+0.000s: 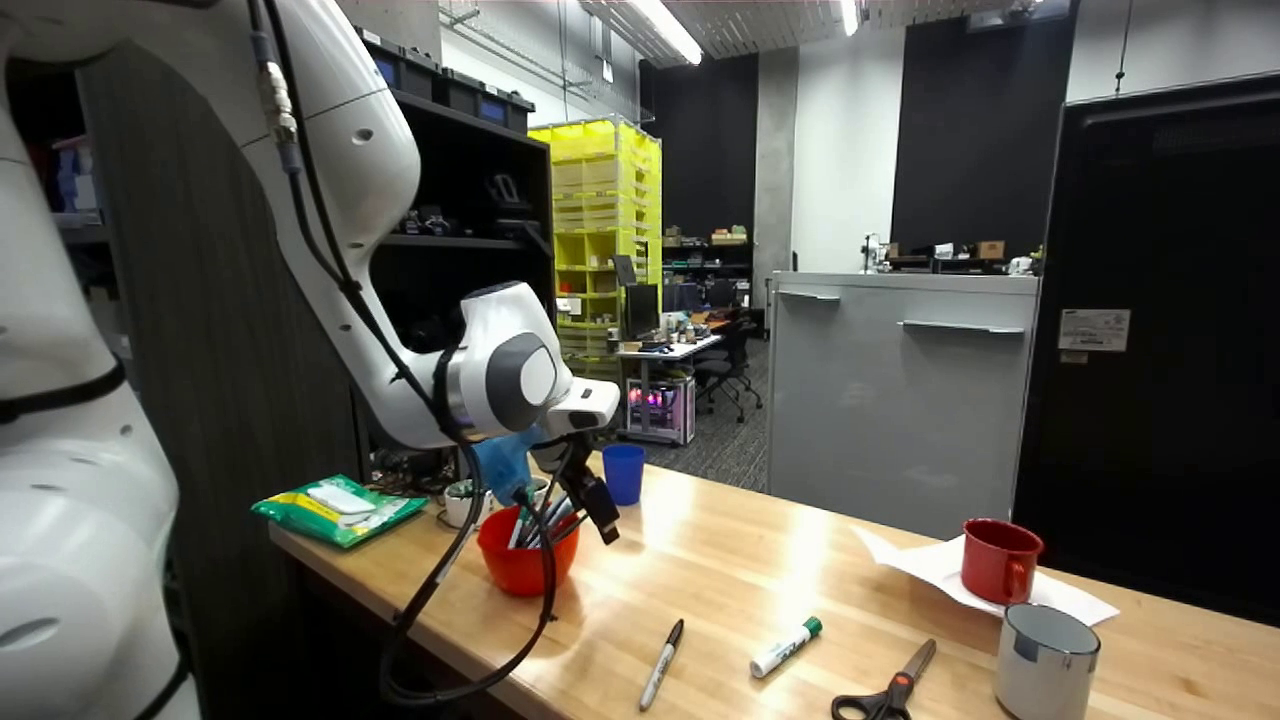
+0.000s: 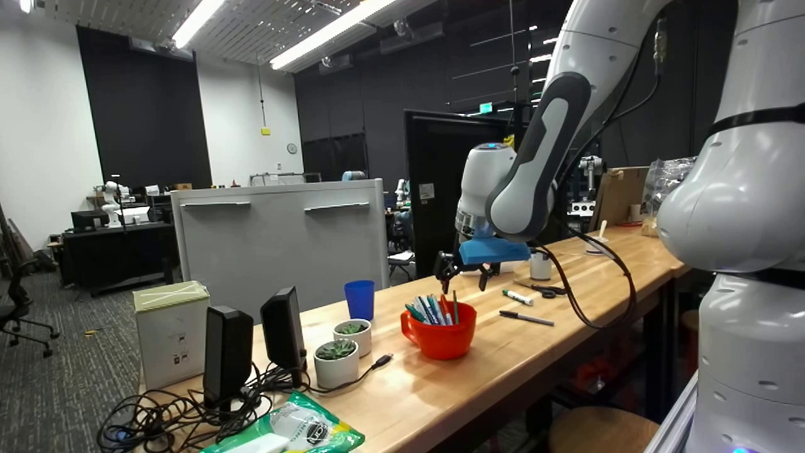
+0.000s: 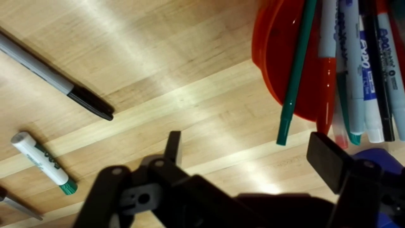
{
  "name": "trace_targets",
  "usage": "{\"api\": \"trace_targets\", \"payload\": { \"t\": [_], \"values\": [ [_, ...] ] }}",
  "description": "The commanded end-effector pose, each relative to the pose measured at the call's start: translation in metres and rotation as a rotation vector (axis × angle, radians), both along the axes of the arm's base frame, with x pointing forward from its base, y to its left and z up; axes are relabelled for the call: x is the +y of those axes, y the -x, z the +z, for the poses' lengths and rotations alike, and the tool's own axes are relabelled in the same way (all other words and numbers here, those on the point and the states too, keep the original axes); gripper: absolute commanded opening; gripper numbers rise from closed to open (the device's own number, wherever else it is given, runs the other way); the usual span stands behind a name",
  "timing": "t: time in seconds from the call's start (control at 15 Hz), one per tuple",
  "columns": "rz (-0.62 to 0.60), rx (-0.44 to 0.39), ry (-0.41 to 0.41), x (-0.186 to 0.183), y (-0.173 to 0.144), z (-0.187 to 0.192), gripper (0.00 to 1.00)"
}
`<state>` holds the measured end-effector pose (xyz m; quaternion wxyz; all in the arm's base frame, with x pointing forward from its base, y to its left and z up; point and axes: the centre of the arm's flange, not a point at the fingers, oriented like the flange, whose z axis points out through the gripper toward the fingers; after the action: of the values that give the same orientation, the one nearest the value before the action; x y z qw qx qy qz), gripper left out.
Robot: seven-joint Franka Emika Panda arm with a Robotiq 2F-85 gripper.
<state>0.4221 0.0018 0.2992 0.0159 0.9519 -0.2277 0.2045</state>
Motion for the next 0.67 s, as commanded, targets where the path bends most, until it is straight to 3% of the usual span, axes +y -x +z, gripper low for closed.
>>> {"api": "trace_targets", "payload": {
  "t": [0.0,0.6],
  "values": [
    [-0.027,0.010,0.010,0.0072,-0.0026,-0.0143,1.00],
    [-0.062,0.014,0.017,0.0026,-0.0060,-0.0237,1.00]
  ]
}}
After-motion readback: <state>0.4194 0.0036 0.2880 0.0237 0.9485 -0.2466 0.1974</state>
